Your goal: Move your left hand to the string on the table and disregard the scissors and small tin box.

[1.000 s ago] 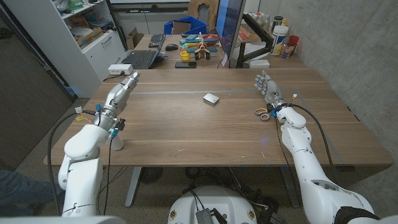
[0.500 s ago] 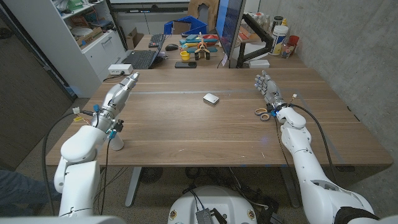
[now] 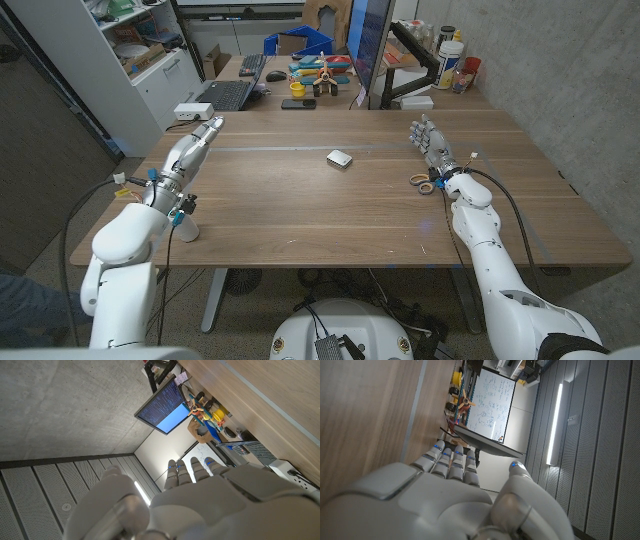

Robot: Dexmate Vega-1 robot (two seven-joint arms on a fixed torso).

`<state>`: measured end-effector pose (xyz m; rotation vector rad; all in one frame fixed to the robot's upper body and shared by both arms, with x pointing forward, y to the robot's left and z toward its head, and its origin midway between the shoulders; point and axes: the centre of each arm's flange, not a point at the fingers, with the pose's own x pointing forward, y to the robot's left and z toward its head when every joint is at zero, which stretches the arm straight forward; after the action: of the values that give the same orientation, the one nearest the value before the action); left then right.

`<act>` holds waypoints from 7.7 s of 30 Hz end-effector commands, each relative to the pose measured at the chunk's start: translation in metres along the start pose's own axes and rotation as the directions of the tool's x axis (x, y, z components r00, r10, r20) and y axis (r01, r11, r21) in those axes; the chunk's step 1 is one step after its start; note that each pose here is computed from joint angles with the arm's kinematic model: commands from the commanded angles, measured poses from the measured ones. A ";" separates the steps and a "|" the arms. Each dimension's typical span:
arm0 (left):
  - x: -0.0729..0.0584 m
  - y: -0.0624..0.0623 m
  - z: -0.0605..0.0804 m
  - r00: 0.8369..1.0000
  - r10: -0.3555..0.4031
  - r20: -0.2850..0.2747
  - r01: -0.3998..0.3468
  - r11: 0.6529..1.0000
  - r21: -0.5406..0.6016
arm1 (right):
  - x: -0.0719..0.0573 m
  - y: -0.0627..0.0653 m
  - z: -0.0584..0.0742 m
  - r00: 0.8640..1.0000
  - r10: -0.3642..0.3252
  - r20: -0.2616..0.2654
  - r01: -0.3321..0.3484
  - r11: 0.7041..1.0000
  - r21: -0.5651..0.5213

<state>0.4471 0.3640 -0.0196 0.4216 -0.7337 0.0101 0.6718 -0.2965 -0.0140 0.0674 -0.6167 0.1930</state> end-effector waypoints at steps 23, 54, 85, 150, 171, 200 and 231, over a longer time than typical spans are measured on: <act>-0.023 0.008 0.015 0.999 0.044 -0.018 -0.041 0.987 0.156 | -0.001 -0.001 0.000 1.000 0.008 -0.013 -0.008 1.000 -0.005; -0.040 0.026 0.021 0.992 0.096 -0.087 -0.066 0.952 0.298 | 0.005 0.000 -0.005 1.000 0.007 -0.014 -0.007 1.000 0.004; -0.067 0.036 0.024 0.979 0.147 -0.139 -0.086 0.924 0.374 | 0.009 0.006 -0.009 0.999 0.021 -0.029 -0.021 1.000 0.001; -0.080 0.051 0.017 0.940 0.223 -0.259 -0.021 0.795 0.607 | 0.021 0.008 -0.006 0.999 0.026 -0.022 -0.026 1.000 0.000; -0.079 0.050 0.014 0.923 0.227 -0.311 0.048 0.733 0.679 | 0.019 0.008 -0.010 0.999 0.021 -0.027 -0.021 1.000 0.003; -0.078 0.054 -0.002 0.889 0.246 -0.387 0.124 0.685 0.718 | 0.022 0.010 -0.009 1.000 0.016 -0.023 -0.016 1.000 -0.001; -0.075 0.051 -0.019 0.869 0.225 -0.441 0.175 0.694 0.699 | 0.021 0.011 -0.008 1.000 0.010 -0.029 -0.011 1.000 -0.007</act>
<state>0.3914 0.4268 -0.0592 1.1319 -0.1994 0.4569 0.6904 -0.2820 -0.0069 0.0532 -0.5949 0.2027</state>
